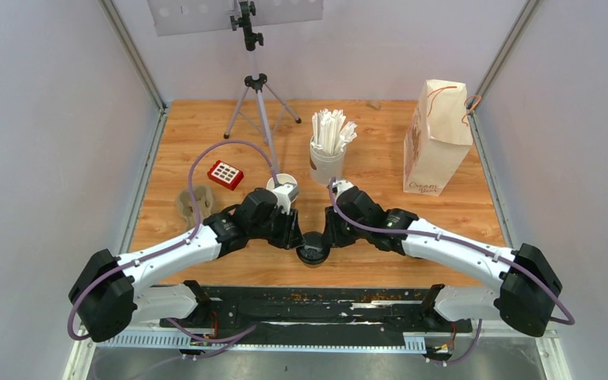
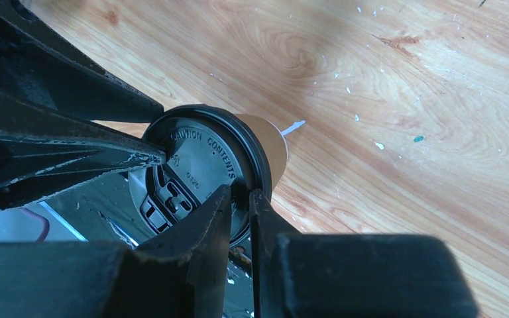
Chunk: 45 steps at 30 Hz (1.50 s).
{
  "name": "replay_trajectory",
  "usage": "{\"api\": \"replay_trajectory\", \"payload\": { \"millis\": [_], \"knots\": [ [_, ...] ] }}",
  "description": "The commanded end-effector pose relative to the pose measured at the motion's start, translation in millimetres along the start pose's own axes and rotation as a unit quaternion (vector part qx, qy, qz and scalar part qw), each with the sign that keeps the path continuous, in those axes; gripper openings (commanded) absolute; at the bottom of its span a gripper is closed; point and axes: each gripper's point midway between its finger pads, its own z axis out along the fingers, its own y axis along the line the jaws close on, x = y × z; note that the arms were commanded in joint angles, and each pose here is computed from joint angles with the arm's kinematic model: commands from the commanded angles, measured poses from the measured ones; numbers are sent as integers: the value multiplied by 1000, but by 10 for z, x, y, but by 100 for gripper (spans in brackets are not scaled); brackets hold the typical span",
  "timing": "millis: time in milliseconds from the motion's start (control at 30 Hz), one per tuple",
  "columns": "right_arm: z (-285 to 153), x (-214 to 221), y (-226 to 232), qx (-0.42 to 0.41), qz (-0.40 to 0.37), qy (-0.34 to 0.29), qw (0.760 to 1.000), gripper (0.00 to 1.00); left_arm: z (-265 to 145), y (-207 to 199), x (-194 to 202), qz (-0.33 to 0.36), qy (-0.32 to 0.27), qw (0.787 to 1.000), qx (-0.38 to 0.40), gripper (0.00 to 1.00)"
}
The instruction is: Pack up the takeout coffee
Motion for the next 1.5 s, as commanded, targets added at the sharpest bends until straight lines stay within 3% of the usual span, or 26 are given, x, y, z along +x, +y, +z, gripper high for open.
{"api": "replay_trajectory", "payload": {
  "millis": [0,233,500,600,833,1133,1467],
  "knots": [
    [100,390,-261,30,23,37,999,17,-3,189,246,-7,34,999,-32,40],
    [142,514,-343,31,32,38,998,17,-10,228,282,-11,39,998,-41,40],
    [-138,51,-90,14,8,10,1000,24,-56,60,167,-43,14,999,-10,40],
    [-320,-95,73,-7,11,1,1000,27,-65,-27,105,-58,3,998,6,42],
    [-531,-131,531,-118,20,-7,993,24,-60,-51,67,-63,-2,998,9,43],
    [-301,18,770,-163,29,29,986,20,-29,-8,103,-64,5,998,1,39],
    [-3,302,421,-97,34,55,993,17,9,142,264,-63,24,997,-24,38]
  ]
}}
